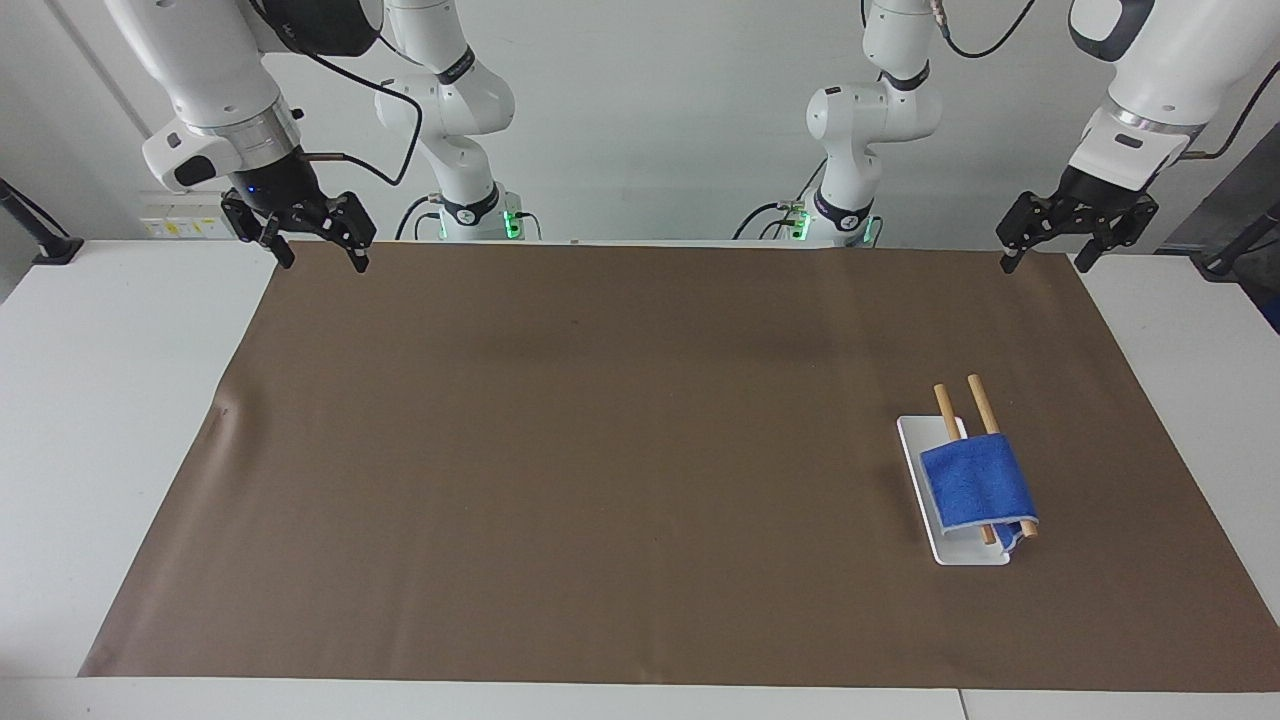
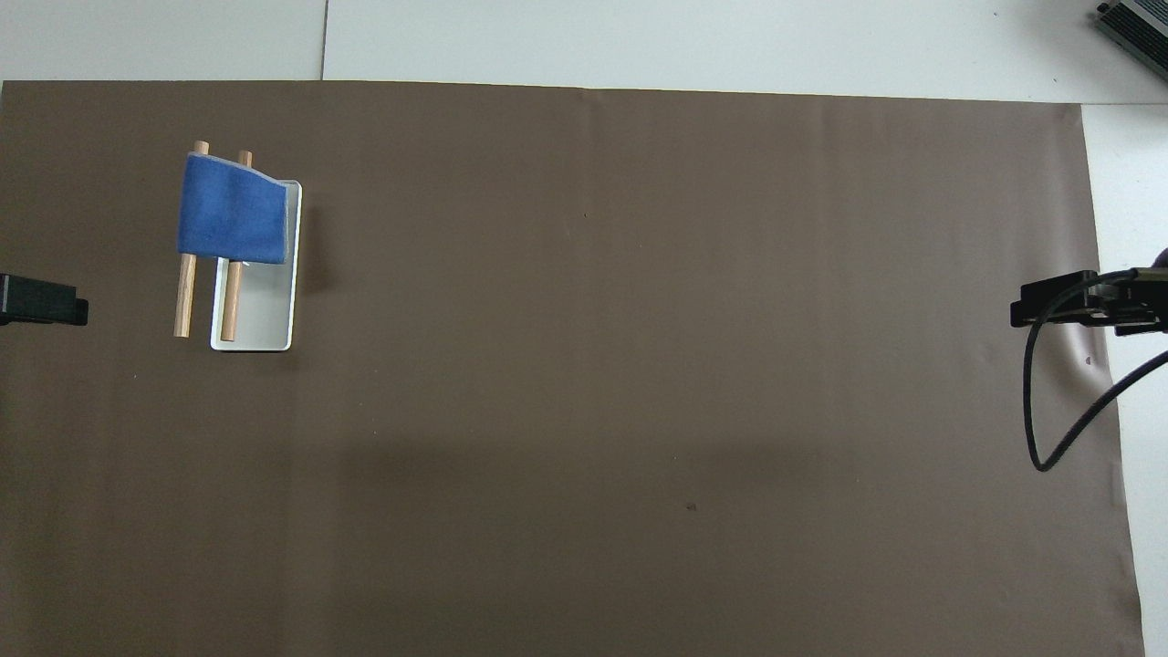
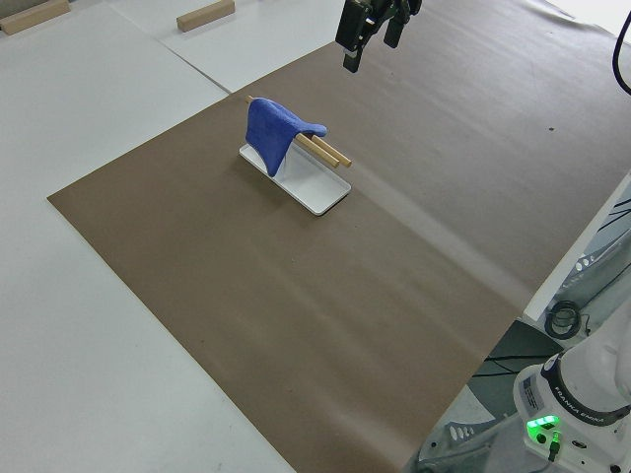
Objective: Right arm passes towel to left arm to hang
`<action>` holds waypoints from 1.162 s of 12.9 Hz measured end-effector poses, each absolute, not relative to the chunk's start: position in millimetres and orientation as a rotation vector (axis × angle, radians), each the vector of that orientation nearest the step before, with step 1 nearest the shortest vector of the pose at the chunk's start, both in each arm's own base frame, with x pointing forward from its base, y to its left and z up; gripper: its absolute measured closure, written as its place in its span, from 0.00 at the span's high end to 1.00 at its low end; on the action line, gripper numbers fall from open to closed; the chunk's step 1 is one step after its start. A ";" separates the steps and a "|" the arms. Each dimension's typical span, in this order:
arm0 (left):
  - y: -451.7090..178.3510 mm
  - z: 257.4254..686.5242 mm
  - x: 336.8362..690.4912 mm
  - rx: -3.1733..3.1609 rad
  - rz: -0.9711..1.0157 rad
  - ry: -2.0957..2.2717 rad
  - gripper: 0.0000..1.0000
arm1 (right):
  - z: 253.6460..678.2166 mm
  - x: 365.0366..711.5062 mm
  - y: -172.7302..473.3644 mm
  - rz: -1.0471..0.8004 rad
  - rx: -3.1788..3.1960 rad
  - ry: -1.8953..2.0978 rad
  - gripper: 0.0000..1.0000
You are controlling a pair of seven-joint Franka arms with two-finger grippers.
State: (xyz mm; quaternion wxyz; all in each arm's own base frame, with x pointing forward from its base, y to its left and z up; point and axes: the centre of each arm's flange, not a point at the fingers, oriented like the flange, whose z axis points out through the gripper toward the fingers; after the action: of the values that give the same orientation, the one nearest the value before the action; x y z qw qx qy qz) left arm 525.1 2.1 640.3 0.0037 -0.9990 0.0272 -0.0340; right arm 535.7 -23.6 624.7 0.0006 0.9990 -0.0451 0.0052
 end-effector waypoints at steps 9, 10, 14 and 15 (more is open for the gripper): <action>1.6 645.9 548.2 -3.141 -0.038 0.085 1.00 | 651.0 543.1 -18.7 -0.013 3.119 -0.135 1.00; 0.5 646.5 547.8 -3.141 -0.035 0.088 1.00 | 648.4 545.2 -18.4 -0.009 3.118 -0.136 1.00; -1.6 646.2 542.4 -3.142 0.021 0.094 1.00 | 646.9 546.5 -13.3 -0.006 3.119 -0.131 1.00; -1.6 646.0 542.0 -3.142 0.026 0.094 1.00 | 646.9 546.5 -12.9 -0.006 3.119 -0.132 1.00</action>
State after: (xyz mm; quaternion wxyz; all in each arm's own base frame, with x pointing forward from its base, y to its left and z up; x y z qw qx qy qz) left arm 542.0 -1.6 646.0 -0.0009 -0.9995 0.0300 0.0084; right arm 546.5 -12.9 646.9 0.0101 0.9991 -0.0421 -0.0021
